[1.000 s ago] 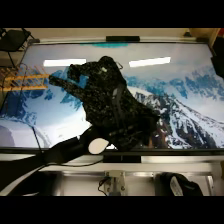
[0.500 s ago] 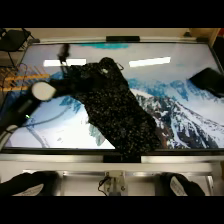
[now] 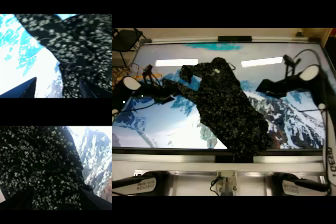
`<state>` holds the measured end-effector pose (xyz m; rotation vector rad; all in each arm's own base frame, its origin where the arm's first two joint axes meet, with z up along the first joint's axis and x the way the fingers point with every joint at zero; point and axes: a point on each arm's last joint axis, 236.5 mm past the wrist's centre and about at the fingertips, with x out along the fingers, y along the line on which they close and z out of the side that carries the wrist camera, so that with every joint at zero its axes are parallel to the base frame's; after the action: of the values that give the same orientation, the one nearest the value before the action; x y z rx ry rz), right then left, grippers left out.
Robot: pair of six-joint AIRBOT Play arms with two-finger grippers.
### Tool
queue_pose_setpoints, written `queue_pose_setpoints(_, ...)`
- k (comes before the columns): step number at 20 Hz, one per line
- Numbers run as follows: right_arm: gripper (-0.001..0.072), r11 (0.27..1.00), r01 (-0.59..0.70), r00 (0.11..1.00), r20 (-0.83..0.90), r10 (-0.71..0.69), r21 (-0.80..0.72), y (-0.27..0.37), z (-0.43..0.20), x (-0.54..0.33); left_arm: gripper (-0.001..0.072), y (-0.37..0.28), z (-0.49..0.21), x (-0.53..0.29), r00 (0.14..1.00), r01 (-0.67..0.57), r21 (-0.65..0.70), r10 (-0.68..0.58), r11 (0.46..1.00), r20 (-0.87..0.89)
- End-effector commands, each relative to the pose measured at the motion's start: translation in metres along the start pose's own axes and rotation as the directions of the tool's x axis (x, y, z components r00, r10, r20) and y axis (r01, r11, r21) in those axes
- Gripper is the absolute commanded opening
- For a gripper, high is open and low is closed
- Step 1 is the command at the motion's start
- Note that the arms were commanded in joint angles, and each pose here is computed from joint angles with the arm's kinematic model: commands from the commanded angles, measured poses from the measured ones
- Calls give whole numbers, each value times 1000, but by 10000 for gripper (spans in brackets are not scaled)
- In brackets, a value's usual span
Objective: Fold the shirts.
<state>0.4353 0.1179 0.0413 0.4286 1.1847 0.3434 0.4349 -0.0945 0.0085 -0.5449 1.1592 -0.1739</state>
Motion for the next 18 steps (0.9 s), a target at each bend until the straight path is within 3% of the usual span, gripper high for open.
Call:
queue_pose_setpoints(1, 688, 999, 11, 998, -55, -10, 33, -4, -7, 61, 615, 21, -8, 38, 998, -32, -48, 30, 998, -47)
queue_pose_setpoints(6, 689, 999, 18, 990, -141, -11, 50, -16, -26, 94, 615, 3, -3, 93, 998, 58, -193, -61, 979, -8)
queue_pose_setpoints(16, 689, 991, -27, 982, -181, 51, 134, -23, -36, 135, 592, -4, 13, 125, 993, 71, -228, -48, 971, 106)
queue_pose_setpoints(17, 689, 989, -32, 982, -179, 58, 144, -22, -37, 139, 494, -3, 17, 124, 991, 73, -228, -46, 971, 122)
queue_pose_setpoints(18, 688, 989, -35, 982, -181, 62, 147, -20, -38, 144, 315, -3, 21, 124, 989, 75, -228, -44, 971, 140)
